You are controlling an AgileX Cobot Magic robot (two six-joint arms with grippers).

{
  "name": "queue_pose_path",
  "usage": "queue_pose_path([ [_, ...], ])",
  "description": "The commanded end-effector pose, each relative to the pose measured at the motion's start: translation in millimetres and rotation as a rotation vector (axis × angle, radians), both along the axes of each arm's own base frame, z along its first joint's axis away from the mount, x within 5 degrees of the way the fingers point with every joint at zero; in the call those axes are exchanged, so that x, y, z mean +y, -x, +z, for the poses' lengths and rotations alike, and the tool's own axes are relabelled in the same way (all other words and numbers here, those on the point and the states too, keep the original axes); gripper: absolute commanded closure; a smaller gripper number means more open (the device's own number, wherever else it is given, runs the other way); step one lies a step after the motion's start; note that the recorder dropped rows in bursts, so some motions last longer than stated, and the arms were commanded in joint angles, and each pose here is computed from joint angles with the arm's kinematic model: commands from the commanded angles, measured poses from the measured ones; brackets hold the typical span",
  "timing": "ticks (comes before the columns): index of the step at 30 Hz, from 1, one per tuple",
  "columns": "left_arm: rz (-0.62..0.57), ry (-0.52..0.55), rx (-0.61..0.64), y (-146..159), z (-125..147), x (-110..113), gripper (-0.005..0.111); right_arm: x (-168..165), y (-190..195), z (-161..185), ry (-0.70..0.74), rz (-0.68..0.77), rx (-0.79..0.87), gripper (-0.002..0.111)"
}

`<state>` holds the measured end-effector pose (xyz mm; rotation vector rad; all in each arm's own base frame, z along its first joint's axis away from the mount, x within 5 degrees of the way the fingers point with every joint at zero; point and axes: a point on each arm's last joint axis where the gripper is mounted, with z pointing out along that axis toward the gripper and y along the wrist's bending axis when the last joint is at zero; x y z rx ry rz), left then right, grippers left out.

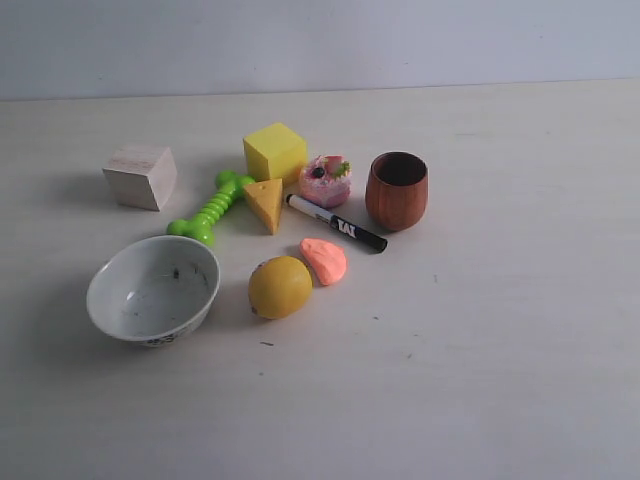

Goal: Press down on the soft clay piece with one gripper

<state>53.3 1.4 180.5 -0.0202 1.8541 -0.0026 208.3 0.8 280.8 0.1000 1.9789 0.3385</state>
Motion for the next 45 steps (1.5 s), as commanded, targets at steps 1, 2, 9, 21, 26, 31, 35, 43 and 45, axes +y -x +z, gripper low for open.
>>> queue_pose_path([
  [1,-0.007,-0.001,-0.014,0,1,0,0.107,0,-9,-16,-0.022,0.020,0.077,0.108],
  [2,-0.007,-0.001,-0.014,0,1,0,0.107,1,-10,-18,-0.026,0.026,0.087,0.108],
  [9,-0.007,-0.001,-0.014,0,1,0,0.107,29,-17,-32,-0.001,0.156,0.142,0.108],
  [21,-0.007,-0.001,-0.014,0,1,0,0.107,54,-13,-34,0.012,0.269,0.150,0.108],
  [26,-0.007,-0.001,-0.014,0,1,0,0.107,58,-14,-38,0.050,0.335,0.152,0.108],
  [31,-0.007,-0.001,-0.014,0,1,0,0.107,57,-20,-40,0.117,0.348,0.095,0.108],
  [35,-0.007,-0.001,-0.014,0,1,0,0.107,48,-27,-36,0.234,0.267,0.015,0.108],
  [43,-0.007,-0.001,-0.014,0,1,0,0.107,32,-18,-64,0.443,0.131,0.340,0.108],
  [45,-0.007,-0.001,-0.014,0,1,0,0.107,45,-14,-60,0.407,0.182,0.407,0.108],
])
